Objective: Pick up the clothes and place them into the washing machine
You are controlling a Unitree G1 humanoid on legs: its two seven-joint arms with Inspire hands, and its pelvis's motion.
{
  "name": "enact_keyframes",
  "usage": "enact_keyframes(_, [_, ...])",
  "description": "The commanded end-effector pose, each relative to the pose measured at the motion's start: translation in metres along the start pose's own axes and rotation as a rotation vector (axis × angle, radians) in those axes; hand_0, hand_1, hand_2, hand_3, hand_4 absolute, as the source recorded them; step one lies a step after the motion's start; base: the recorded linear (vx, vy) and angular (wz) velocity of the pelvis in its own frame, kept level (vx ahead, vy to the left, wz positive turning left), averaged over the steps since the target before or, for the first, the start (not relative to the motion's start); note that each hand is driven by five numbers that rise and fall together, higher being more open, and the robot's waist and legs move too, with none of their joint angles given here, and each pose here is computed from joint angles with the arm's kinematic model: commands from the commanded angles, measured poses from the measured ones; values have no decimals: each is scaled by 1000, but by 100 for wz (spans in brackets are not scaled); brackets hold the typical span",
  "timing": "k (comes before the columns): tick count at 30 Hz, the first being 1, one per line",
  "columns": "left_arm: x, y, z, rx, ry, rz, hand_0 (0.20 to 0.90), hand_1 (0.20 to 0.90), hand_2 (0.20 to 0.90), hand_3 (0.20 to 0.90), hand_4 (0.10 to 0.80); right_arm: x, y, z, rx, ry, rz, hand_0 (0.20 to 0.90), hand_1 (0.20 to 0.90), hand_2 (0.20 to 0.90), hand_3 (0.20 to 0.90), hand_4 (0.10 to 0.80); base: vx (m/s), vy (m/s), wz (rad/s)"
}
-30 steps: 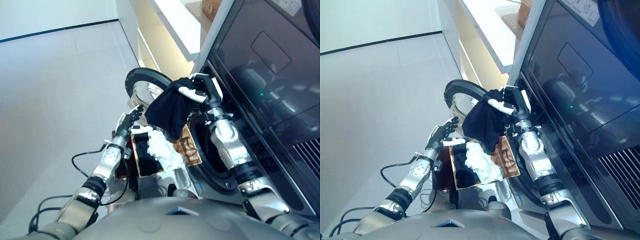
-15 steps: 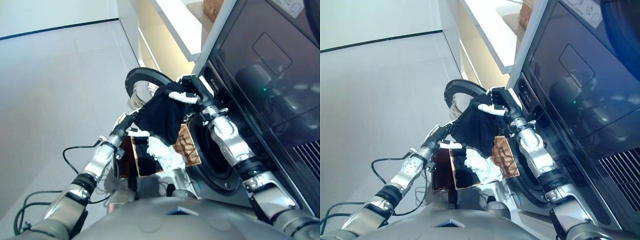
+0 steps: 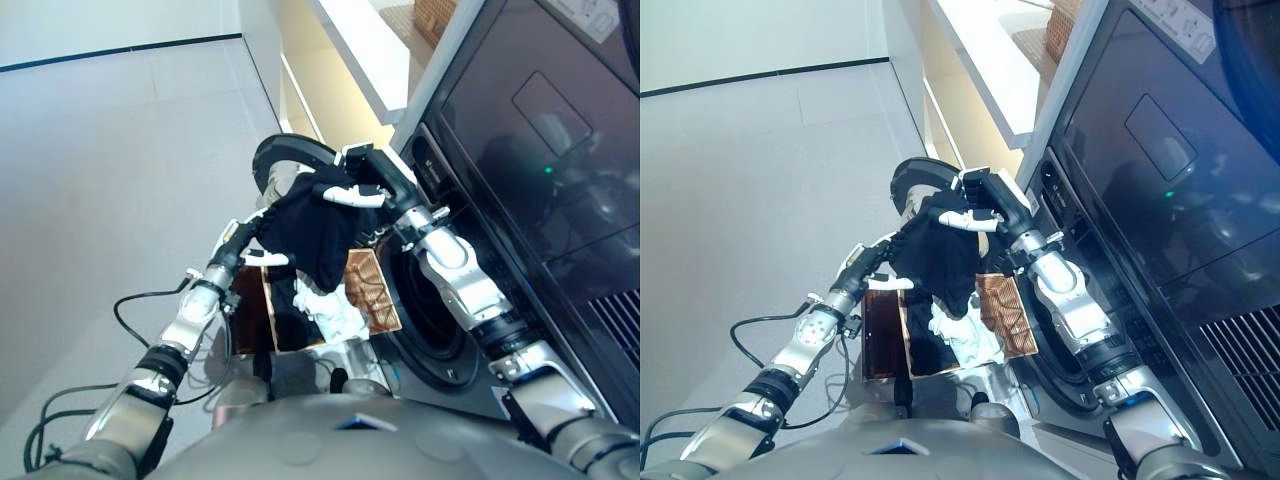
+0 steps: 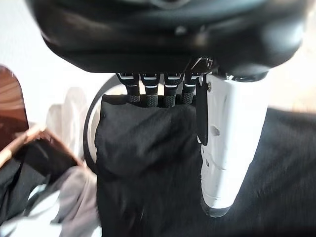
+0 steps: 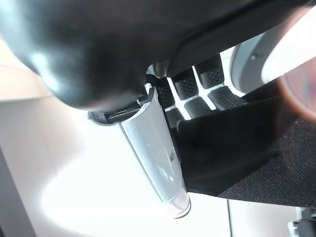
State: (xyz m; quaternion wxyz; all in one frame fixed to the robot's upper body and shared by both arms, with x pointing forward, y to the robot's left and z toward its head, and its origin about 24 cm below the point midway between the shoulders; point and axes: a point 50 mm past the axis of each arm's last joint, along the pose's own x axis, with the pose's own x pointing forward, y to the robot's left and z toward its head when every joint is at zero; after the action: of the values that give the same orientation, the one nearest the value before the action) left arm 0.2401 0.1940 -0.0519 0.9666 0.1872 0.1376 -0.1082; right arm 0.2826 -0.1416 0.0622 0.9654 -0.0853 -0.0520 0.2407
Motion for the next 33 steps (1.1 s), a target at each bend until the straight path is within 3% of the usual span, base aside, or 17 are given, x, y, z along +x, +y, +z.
enact_keyframes(1, [15, 21, 44, -22, -231, 124, 900, 900, 900, 900, 800, 13, -10, 51, -32, -259, -34, 200, 200, 200, 200, 300, 0, 0, 0])
enact_keyframes(18, [13, 31, 43, -26, -227, 235, 900, 900, 900, 900, 800, 6, -19, 47, -48, -243, -100, 200, 200, 200, 200, 300, 0, 0, 0])
enact_keyframes(33, [23, 26, 53, 5, -247, 138, 900, 900, 900, 900, 800, 7, -9, 57, -49, -284, -14, 200, 200, 200, 200, 300, 0, 0, 0])
